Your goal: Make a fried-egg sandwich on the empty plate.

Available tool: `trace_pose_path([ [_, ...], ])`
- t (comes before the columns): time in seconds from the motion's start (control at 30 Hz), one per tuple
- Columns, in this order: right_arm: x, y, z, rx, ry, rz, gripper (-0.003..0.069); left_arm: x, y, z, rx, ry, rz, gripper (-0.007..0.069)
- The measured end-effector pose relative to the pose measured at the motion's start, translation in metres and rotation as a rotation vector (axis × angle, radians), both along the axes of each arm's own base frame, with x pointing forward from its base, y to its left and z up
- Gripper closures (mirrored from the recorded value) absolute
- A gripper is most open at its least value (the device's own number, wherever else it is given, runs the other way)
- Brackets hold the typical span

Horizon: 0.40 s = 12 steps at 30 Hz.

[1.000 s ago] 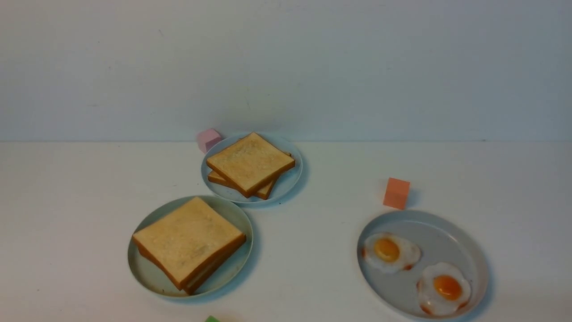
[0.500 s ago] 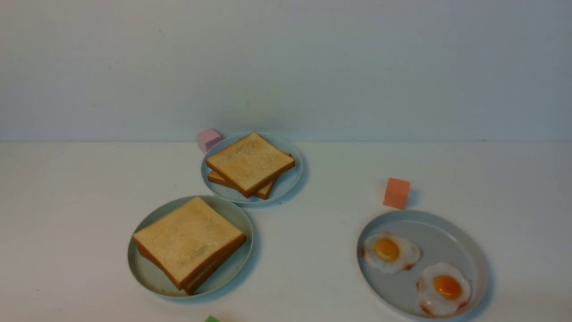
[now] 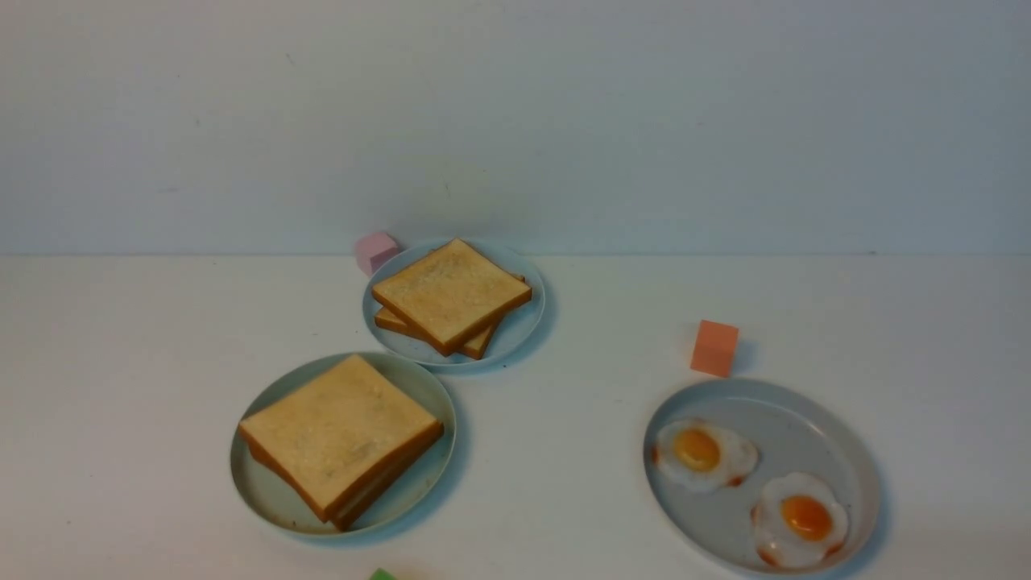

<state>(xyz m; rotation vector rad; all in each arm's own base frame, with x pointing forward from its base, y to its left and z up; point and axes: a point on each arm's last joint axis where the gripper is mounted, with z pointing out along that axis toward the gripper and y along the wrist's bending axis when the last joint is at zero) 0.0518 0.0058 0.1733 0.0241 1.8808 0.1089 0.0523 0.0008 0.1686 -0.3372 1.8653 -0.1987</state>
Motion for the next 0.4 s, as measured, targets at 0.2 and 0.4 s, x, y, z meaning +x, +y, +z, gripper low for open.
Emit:
trace_pose_path([
  [0.2,0.0000,0.0000,0.0000,0.000,0.000,0.000,0.0598,0.0000,0.0000,0.0000,0.000,0.000,0.000,0.0638],
  [0.4,0.0000,0.0000,0.0000,-0.001,0.000,0.000,0.0589,0.0000,0.0000,0.0000,0.000,0.000,0.000,0.0638],
])
